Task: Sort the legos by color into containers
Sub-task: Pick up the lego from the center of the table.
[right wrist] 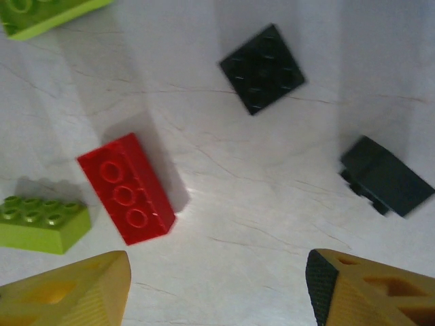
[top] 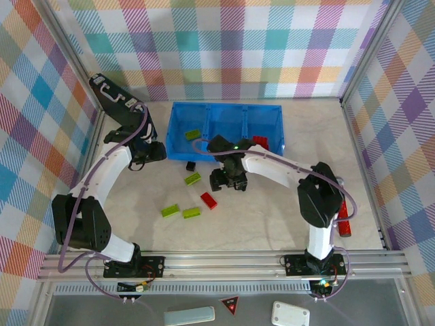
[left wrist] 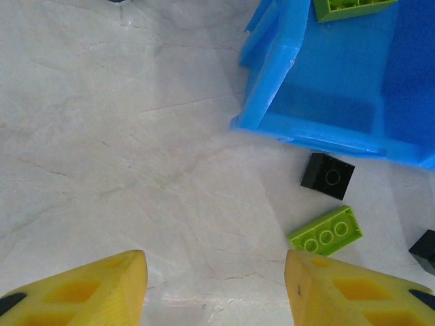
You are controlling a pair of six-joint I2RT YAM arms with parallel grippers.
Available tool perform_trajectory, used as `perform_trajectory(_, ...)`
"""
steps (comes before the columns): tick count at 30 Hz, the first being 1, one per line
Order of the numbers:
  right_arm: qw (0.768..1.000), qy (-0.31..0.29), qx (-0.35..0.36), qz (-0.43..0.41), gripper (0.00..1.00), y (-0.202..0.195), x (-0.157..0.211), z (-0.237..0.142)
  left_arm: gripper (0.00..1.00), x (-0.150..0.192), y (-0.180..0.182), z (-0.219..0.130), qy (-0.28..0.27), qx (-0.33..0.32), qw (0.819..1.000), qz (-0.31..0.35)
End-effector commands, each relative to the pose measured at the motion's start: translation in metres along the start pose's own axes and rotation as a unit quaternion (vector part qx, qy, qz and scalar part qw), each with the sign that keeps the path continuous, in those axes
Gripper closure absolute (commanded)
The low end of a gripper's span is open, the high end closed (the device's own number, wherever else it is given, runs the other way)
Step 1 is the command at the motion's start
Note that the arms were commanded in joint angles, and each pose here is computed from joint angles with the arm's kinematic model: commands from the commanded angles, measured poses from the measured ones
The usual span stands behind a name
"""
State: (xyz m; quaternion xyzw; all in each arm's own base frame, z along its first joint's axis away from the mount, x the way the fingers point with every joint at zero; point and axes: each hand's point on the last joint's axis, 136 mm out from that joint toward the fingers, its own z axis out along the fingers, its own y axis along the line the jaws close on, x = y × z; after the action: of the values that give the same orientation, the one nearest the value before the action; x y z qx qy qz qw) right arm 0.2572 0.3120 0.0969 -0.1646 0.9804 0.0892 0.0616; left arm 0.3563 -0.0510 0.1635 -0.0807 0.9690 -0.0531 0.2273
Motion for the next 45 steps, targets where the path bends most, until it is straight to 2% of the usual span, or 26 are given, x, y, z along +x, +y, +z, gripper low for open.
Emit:
perform_trajectory(1,1.000,0.016,0.004,-0.025,0.30,0.014,0.002,0.004,0.44,0.001,0.014,-0.017,-0.014,-0.024,0.999,0.028)
perform_trajectory(5,0.998,0.025,0.004,-0.049,0.30,0.028,0.000,0.012,0.43,0.006,0.024,-0.010,-0.022,-0.040,0.998,0.043)
perform_trajectory(16,0.995,0.047,0.008,-0.088,0.31,0.047,-0.001,0.029,0.43,0.006,0.023,-0.006,-0.034,-0.027,0.998,0.038)
perform_trajectory(33,0.991,0.087,0.010,-0.106,0.32,0.055,0.005,0.065,0.43,0.005,0.024,-0.005,-0.031,-0.021,0.999,0.032)
perform_trajectory(39,0.990,0.096,0.007,-0.106,0.35,0.057,0.009,0.073,0.43,0.005,0.024,-0.004,-0.029,-0.017,0.999,0.028)
perform_trajectory(45,0.989,0.100,0.005,-0.105,0.44,0.057,0.011,0.075,0.43,0.005,0.025,-0.002,-0.026,-0.012,0.999,0.024)
